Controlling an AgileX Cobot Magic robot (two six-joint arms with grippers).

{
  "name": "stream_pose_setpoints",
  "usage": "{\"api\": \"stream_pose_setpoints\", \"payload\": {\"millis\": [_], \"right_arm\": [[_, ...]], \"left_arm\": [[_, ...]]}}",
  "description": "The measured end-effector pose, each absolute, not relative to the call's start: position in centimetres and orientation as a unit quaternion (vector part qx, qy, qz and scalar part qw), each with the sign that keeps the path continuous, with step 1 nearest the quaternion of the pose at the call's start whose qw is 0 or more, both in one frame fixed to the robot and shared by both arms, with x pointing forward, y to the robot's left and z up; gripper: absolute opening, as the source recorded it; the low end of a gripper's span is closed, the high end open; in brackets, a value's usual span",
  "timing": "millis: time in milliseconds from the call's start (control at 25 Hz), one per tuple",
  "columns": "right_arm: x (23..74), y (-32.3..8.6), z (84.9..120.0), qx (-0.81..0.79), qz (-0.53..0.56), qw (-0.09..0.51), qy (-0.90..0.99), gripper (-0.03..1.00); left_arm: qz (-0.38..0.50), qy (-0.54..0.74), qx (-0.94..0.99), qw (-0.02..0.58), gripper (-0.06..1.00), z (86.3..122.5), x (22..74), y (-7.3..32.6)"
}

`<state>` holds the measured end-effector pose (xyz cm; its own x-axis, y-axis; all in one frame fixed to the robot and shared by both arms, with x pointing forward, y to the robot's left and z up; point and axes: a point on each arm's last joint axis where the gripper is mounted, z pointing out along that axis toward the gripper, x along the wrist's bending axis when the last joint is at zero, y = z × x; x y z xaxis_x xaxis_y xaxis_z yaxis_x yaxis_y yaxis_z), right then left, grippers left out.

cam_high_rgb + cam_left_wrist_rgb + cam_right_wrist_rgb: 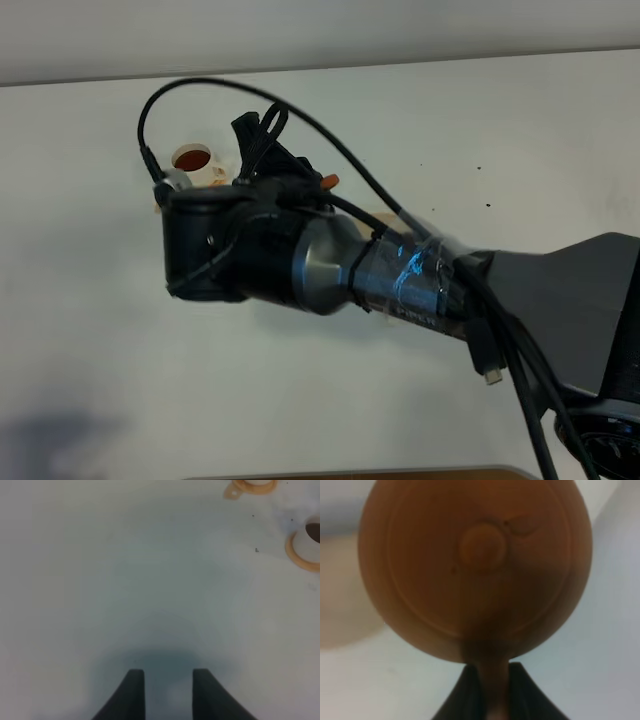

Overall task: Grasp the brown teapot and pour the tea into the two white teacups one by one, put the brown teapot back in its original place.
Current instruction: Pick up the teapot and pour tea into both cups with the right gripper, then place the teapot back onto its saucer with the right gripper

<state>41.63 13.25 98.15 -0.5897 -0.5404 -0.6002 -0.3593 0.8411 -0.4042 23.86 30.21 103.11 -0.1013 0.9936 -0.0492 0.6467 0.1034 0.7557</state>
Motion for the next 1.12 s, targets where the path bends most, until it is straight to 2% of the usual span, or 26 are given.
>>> {"api": "stream_pose_setpoints", "payload": {"millis": [400,680,1120], "right_arm": [[41.3,13.2,100.4,-0.049,0.023,0.239,0.970,0.13],[40.9,12.6,101.3,0.068,0.082,0.113,0.988,0.13],[39.8,11.3,98.0,0.082,0.030,0.061,0.994,0.13]], "left_arm": [[0.294,0.681,0.602,0.295,0.28,103.1,23.9,30.2],[0.294,0.681,0.602,0.295,0.28,103.1,23.9,30.2],[0.294,0.681,0.602,0.295,0.28,103.1,23.9,30.2]]}}
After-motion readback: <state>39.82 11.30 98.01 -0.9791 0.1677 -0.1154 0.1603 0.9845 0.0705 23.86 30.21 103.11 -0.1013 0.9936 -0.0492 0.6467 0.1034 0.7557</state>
